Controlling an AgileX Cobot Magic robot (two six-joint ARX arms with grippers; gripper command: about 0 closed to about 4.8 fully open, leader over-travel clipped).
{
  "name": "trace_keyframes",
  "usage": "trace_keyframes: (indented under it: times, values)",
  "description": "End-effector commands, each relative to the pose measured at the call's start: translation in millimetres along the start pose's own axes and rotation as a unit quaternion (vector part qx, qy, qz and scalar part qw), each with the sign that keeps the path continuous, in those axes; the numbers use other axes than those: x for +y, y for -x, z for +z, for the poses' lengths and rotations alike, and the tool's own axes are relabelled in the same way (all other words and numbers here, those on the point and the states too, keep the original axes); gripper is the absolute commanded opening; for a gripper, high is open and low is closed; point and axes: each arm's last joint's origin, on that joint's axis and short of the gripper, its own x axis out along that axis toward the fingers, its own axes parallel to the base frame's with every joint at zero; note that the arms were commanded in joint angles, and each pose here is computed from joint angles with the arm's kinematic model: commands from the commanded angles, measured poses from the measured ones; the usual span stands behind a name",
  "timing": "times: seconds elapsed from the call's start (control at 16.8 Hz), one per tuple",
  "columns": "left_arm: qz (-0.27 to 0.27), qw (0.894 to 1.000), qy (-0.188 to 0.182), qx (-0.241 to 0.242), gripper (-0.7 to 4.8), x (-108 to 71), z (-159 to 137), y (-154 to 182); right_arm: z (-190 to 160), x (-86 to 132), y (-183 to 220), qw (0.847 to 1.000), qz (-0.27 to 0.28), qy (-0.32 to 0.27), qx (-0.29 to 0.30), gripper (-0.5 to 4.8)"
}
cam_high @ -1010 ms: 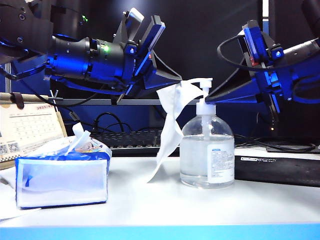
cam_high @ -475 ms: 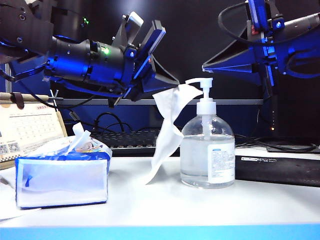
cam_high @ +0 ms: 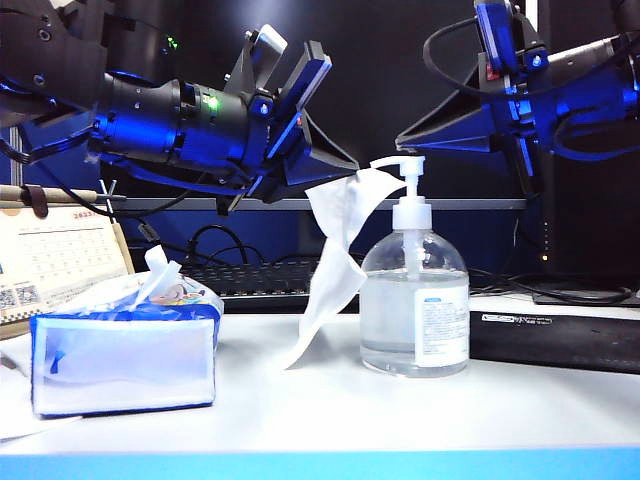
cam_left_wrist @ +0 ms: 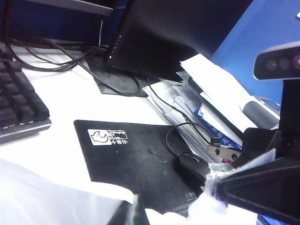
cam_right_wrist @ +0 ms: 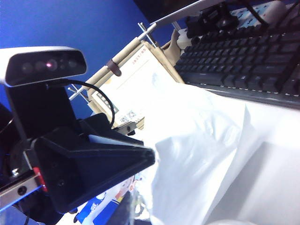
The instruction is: Pull out a tissue from the tissue dispenser, then press the switch of the alcohol sanitizer bottle to drop some sanitizer on the paper tissue, and finally place the treated tissue on the table.
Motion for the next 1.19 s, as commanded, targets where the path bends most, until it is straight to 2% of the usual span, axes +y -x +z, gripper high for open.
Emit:
trace_keyframes:
  times: [0.06, 0.48, 0.83, 1.19]
  values:
    - [-0.002, 1.0, -0.004, -0.01, -0.06, -1.2, 4, 0, 2, 2, 0, 1.0, 0.004, 0.011, -0.002, -0.01]
    - [0.01, 1.0, -0.004, -0.015, -0.06, 1.3, 5, 1, -12, -2, -1, 0.999, -0.018, 0.006, 0.042, -0.01]
    - [0.022, 1.0, -0.003, -0.021, -0.06, 2.2, 5, 1, -14, -3, -2, 0.999, -0.012, 0.006, 0.048, -0.01]
    - [0.021, 1.0, -0.003, -0.001, -0.06, 13.2, 1, -18, 4, 19, 8, 0.999, 0.021, 0.039, 0.01, -0.01]
